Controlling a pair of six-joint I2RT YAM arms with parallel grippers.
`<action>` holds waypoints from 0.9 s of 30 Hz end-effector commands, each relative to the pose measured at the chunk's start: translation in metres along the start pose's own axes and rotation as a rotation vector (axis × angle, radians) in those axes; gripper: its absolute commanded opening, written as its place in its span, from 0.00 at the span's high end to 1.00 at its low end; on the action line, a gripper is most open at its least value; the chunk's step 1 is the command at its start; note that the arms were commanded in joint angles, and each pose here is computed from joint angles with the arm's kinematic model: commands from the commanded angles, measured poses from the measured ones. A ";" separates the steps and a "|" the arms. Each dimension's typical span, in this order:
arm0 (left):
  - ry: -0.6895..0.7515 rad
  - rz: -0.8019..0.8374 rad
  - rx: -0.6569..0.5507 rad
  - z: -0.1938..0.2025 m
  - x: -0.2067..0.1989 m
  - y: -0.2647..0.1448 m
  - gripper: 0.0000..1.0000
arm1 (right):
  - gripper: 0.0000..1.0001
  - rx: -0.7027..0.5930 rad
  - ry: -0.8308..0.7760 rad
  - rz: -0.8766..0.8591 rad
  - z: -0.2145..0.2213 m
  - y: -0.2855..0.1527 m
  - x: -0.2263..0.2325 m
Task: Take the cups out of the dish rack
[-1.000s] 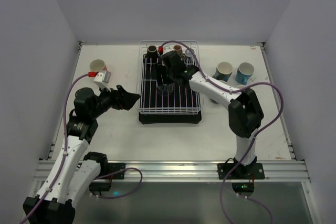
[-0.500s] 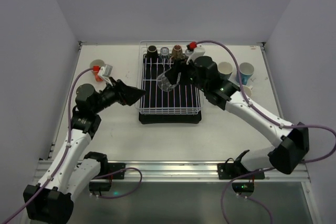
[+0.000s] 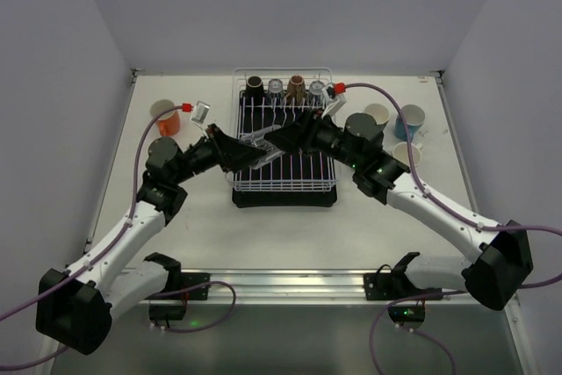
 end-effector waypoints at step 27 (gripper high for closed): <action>0.403 -1.093 -0.028 -0.152 0.113 0.010 1.00 | 0.01 -0.097 -0.079 0.201 0.026 -0.068 -0.044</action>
Point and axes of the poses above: each gripper's point midway between its finger pads, its own y axis out along the fingers, its own x axis along the line the jaws close on, z = x × y, the point moved 5 cm from there along -y, back along the fingers, and after that the axes turned 1 degree about -y, right-handed, at the moved point
